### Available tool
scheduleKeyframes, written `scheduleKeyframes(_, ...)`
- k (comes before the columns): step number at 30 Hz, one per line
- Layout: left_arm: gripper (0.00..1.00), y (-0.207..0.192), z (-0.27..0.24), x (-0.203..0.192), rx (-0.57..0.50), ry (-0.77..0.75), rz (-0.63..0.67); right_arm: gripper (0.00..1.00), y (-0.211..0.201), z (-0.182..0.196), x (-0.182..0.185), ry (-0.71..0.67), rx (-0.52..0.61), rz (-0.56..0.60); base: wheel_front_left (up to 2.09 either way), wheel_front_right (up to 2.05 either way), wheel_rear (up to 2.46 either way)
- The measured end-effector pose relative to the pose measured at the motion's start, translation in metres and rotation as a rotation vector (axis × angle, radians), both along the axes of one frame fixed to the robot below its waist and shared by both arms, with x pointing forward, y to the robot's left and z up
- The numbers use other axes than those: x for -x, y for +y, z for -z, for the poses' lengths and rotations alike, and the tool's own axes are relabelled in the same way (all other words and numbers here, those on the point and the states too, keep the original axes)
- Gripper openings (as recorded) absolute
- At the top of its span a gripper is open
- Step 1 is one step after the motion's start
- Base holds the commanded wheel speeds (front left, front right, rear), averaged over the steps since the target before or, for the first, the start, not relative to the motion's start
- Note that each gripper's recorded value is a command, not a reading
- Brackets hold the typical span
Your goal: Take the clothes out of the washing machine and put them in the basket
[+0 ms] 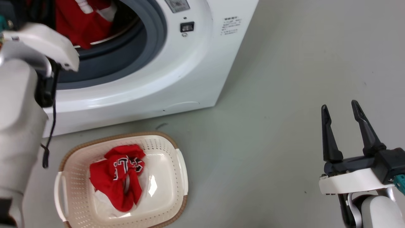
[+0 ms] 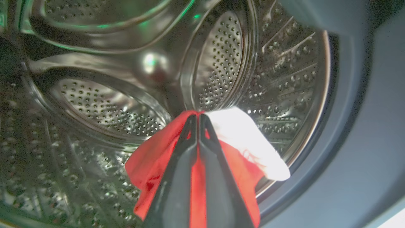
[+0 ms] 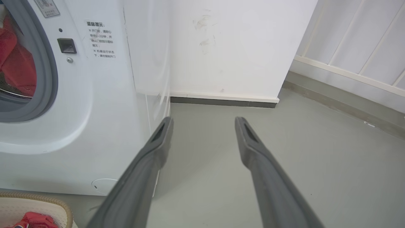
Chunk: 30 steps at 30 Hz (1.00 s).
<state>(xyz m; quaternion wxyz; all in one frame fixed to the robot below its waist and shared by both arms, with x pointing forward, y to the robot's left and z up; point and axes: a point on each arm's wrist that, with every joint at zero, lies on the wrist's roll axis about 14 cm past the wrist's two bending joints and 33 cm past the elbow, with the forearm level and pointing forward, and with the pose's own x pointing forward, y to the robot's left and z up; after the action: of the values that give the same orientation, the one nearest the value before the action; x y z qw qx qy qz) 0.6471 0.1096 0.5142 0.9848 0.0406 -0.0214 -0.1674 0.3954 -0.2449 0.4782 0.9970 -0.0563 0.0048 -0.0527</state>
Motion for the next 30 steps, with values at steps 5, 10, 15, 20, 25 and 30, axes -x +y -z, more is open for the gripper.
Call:
scheduleKeyframes(5,0.0,0.014,-0.026,0.043,0.033,-0.087,-0.036,1.0,0.009,-0.013,0.003,-0.037,-0.005,-0.028,0.0,0.0,0.0)
scheduleKeyframes(10,0.0,0.02,-0.054,0.086,0.05,-0.179,-0.042,1.0,0.019,-0.023,0.006,-0.067,-0.005,-0.055,0.0,0.0,0.0)
scheduleKeyframes(15,0.0,0.019,-0.077,0.123,0.065,-0.251,-0.02,1.0,0.027,-0.03,0.011,-0.089,-0.015,-0.078,0.0,0.0,0.0)
scheduleKeyframes(20,0.0,0.018,-0.094,0.152,0.079,-0.299,0.003,1.0,0.035,-0.035,0.011,-0.103,-0.018,-0.104,0.0,0.0,0.0)
scheduleKeyframes(25,0.0,0.012,-0.079,0.178,0.09,-0.258,0.038,1.0,0.043,-0.039,0.009,-0.117,-0.021,-0.126,0.0,0.0,0.0)
scheduleKeyframes(30,0.0,0.002,-0.042,0.193,0.103,-0.156,0.071,1.0,0.042,-0.033,0.007,-0.102,-0.022,-0.125,0.0,0.0,0.0)
